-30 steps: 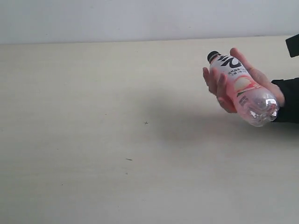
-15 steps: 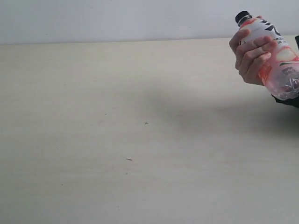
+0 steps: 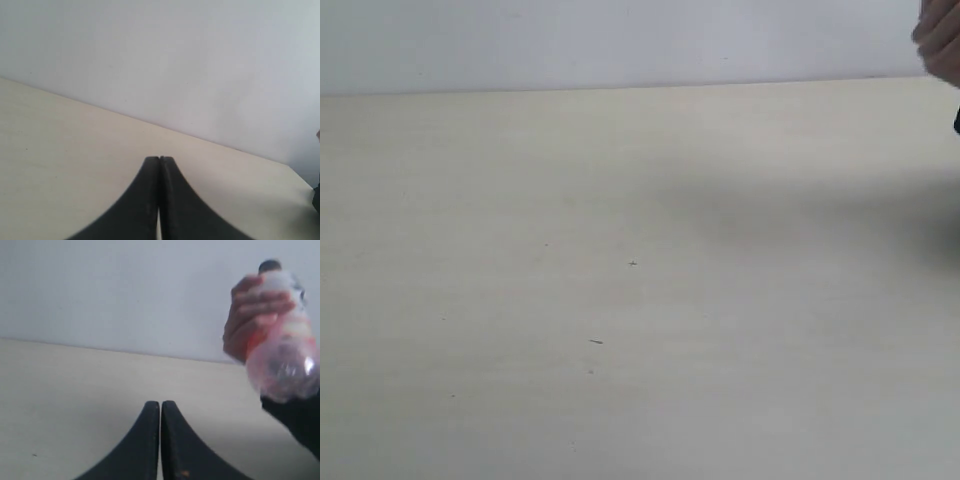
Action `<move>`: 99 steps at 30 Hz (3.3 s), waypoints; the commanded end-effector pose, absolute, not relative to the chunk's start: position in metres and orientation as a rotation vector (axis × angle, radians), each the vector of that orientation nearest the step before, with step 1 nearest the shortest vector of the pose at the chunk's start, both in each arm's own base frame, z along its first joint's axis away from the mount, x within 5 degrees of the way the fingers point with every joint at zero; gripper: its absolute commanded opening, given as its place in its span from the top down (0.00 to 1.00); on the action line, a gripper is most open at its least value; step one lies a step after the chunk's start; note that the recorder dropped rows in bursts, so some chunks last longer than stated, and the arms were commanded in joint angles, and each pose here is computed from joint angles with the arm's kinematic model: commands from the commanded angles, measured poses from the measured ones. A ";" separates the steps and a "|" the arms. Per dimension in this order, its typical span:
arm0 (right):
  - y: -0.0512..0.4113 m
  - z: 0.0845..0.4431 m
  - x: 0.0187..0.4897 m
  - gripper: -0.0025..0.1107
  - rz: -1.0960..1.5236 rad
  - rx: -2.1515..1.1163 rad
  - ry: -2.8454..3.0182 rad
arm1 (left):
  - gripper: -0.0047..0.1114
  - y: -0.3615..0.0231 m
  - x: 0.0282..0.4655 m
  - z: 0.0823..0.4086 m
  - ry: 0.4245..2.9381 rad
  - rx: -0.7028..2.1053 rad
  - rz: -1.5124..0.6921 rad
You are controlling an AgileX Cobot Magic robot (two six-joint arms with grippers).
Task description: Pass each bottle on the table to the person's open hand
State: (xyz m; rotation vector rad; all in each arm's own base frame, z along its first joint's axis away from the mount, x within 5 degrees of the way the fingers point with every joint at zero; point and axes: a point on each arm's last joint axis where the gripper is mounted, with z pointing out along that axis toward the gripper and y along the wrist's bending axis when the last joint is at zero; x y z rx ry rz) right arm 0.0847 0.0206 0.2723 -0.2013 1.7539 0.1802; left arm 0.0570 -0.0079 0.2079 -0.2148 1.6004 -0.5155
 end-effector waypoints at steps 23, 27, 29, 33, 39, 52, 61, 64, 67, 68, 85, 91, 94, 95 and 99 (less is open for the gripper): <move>0.009 0.198 0.056 0.96 0.132 -0.116 1.649 | 0.96 -0.008 0.057 0.208 1.591 -0.204 -0.511; 0.008 0.195 0.055 0.96 0.133 -0.115 1.680 | 0.96 -0.008 0.057 0.208 1.591 -0.204 -0.511; 0.008 0.194 0.055 0.96 0.132 -0.115 1.688 | 0.96 -0.008 0.057 0.208 1.591 -0.204 -0.511; 0.008 0.196 0.055 0.96 0.074 -0.162 1.665 | 0.96 -0.008 0.057 0.208 1.591 -0.204 -0.511; 0.005 0.203 0.056 0.96 0.014 -0.153 1.592 | 0.96 -0.008 0.057 0.208 1.591 -0.204 -0.511; 0.003 0.199 0.056 0.96 0.299 0.230 1.631 | 0.96 -0.008 0.057 0.208 1.591 -0.204 -0.511; 0.003 0.199 0.056 0.96 0.305 0.236 1.630 | 0.96 -0.008 0.057 0.208 1.591 -0.204 -0.511; 0.003 0.199 0.056 0.96 0.305 0.236 1.630 | 0.96 -0.008 0.057 0.208 1.591 -0.204 -0.511; 0.003 0.199 0.056 0.96 0.305 0.236 1.630 | 0.96 -0.008 0.057 0.208 1.591 -0.204 -0.511; 0.003 0.199 0.056 0.96 0.305 0.236 1.630 | 0.96 -0.008 0.057 0.208 1.591 -0.204 -0.511; 0.003 0.199 0.056 0.96 0.303 0.235 1.630 | 0.96 0.001 0.057 0.206 1.532 -0.370 -0.415; 0.003 0.199 0.056 0.96 0.303 0.235 1.630 | 0.96 0.000 0.057 0.208 1.516 -0.380 -0.453; 0.003 0.199 0.056 0.96 0.303 0.235 1.630 | 0.96 -0.001 0.056 0.209 1.515 -0.327 -0.417; 0.003 0.199 0.056 0.96 0.303 0.235 1.630 | 0.96 0.000 0.057 0.207 1.533 -0.289 -0.362; 0.003 0.199 0.056 0.96 0.303 0.235 1.630 | 0.96 0.000 0.056 0.199 1.644 -0.065 -0.114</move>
